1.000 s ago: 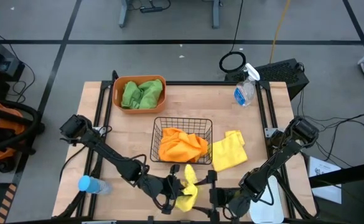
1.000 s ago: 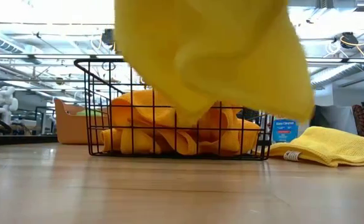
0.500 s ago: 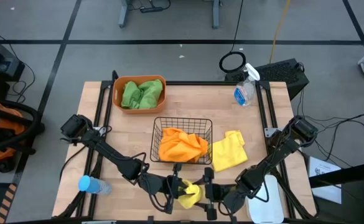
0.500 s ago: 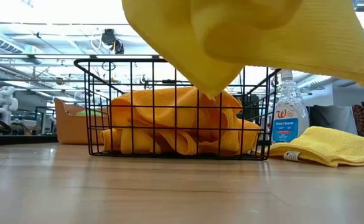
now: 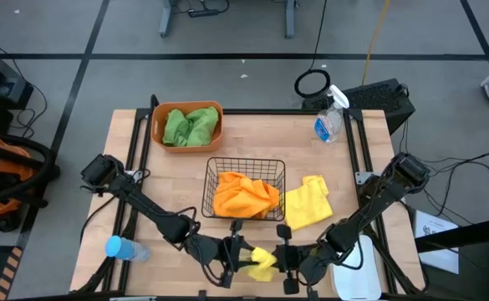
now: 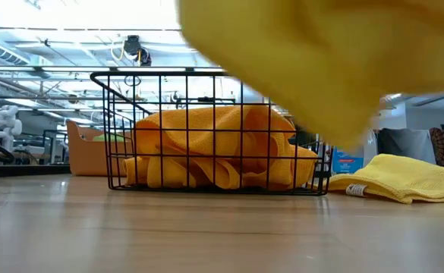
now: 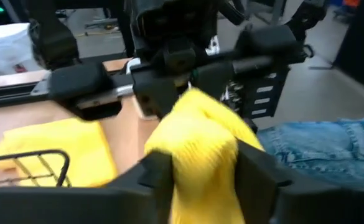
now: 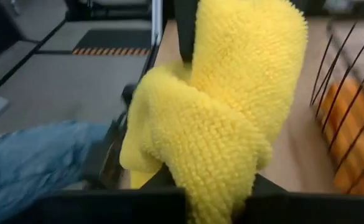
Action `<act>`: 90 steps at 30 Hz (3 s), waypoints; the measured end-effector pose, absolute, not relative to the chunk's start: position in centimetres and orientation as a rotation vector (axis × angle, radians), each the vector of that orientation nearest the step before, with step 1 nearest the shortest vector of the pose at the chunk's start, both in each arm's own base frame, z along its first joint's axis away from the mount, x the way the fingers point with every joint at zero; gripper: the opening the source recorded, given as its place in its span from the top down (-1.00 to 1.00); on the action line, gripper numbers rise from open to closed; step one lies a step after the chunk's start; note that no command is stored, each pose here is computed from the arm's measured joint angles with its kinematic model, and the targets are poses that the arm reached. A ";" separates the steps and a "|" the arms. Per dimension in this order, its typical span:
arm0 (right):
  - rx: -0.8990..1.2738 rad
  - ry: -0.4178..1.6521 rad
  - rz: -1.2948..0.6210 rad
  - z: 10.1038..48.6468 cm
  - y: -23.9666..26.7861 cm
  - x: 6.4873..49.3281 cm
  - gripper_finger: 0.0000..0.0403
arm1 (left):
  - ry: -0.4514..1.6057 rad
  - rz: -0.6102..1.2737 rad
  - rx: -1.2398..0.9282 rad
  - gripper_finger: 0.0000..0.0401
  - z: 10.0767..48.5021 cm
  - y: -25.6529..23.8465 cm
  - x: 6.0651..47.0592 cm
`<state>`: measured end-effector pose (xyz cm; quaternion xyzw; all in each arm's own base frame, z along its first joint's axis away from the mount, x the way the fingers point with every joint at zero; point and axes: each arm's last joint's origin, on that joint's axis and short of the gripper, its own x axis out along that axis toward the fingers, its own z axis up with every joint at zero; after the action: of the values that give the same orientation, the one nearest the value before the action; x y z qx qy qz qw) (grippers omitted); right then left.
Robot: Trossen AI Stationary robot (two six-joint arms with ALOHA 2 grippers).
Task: Sort microfiber towel by color & place in baskets
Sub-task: Put the left yellow microfiber cloth into the white bin
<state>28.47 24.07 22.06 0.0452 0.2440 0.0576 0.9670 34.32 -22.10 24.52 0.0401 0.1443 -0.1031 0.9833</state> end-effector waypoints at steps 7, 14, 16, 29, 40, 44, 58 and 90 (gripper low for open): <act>0.178 0.634 0.098 23.5 23.3 25.8 0.83 | 0.314 -0.036 0.161 -0.14 24.1 -23.5 32.8; 0.347 0.885 0.198 26.0 23.0 20.6 0.89 | 0.318 -0.028 0.166 -0.18 23.9 -24.9 31.5; 0.382 0.946 0.211 26.7 22.9 19.0 0.89 | 0.318 -0.032 0.166 -0.18 23.9 -25.1 31.3; 0.572 1.200 -0.017 28.0 21.9 10.9 0.88 | 0.315 -0.006 0.166 -0.18 23.9 -24.8 31.5; 0.554 1.401 -0.267 25.4 22.5 9.9 0.88 | 0.315 0.017 0.138 -0.18 23.9 -24.2 32.0; 0.546 1.443 -0.296 24.7 22.9 10.0 0.88 | 0.316 0.024 0.136 -0.18 23.9 -24.0 32.2; 0.521 1.407 -0.469 22.0 23.8 11.5 0.81 | 0.316 0.020 0.135 -0.18 23.9 -23.9 32.2; 0.421 1.694 -0.394 25.1 24.5 11.2 -0.26 | 0.319 0.019 0.134 -0.18 23.9 -23.9 32.2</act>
<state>11.24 24.45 25.14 0.1835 0.7383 -0.1718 0.6259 32.16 -23.95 23.91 0.0669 0.1589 0.0097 0.9850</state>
